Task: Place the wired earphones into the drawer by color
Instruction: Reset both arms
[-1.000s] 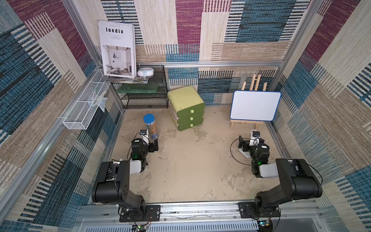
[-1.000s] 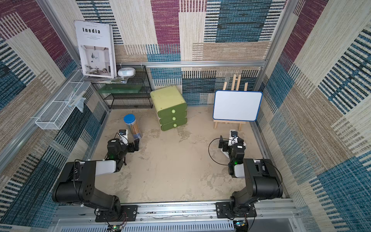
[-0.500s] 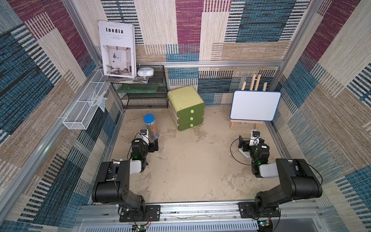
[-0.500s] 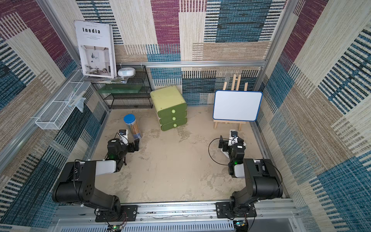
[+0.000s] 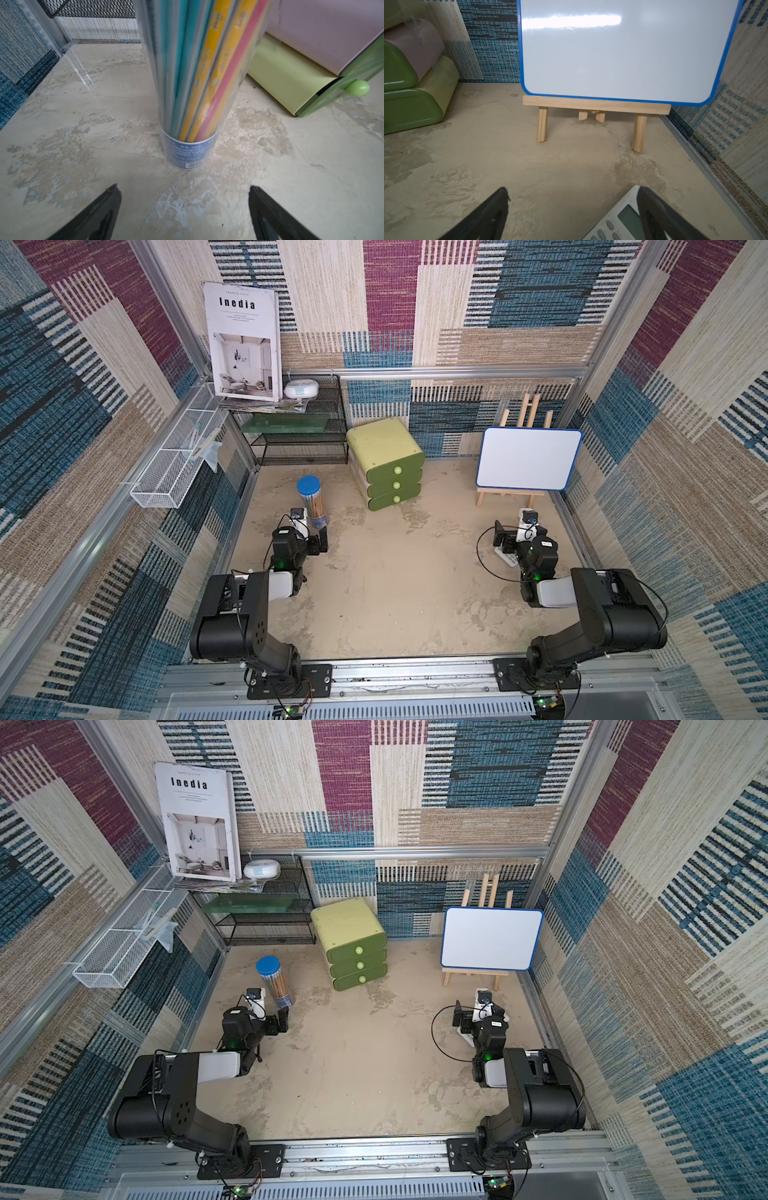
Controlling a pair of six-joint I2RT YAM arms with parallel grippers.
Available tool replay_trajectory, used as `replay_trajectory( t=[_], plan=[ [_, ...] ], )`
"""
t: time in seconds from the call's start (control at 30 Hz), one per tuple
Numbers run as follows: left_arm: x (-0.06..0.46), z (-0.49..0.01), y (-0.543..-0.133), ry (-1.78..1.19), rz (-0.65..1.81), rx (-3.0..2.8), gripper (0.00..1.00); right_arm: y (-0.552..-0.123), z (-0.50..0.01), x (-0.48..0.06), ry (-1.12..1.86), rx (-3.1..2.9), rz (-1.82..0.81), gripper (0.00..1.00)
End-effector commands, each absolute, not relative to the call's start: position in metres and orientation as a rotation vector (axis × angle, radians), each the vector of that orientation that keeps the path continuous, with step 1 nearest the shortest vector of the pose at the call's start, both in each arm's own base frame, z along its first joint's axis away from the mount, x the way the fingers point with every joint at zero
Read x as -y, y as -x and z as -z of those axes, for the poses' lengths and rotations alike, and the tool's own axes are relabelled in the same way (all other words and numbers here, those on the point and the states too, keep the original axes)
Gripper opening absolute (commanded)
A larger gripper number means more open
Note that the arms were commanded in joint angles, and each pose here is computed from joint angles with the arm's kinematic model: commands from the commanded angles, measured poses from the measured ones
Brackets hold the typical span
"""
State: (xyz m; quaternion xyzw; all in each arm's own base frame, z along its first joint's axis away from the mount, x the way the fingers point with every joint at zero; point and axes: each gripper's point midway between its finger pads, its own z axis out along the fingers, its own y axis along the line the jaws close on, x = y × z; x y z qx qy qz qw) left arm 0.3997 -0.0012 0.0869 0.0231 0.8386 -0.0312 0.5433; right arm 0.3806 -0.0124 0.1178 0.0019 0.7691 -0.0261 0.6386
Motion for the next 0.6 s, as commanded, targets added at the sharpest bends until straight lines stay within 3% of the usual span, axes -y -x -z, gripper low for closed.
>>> replay_trajectory(
  t=[0.0,0.57],
  plan=[
    [-0.0004,-0.0906,-0.4011,-0.042,0.067,-1.977,0.99,-0.3828,-0.1252,0.0111,-0.002,-1.730,0.052,0.99],
    [-0.0005,-0.0909,-0.4011,-0.042,0.067,-1.976,0.99,-0.3831,-0.1249,0.0114,0.000,-1.732,0.045,0.99]
  ],
)
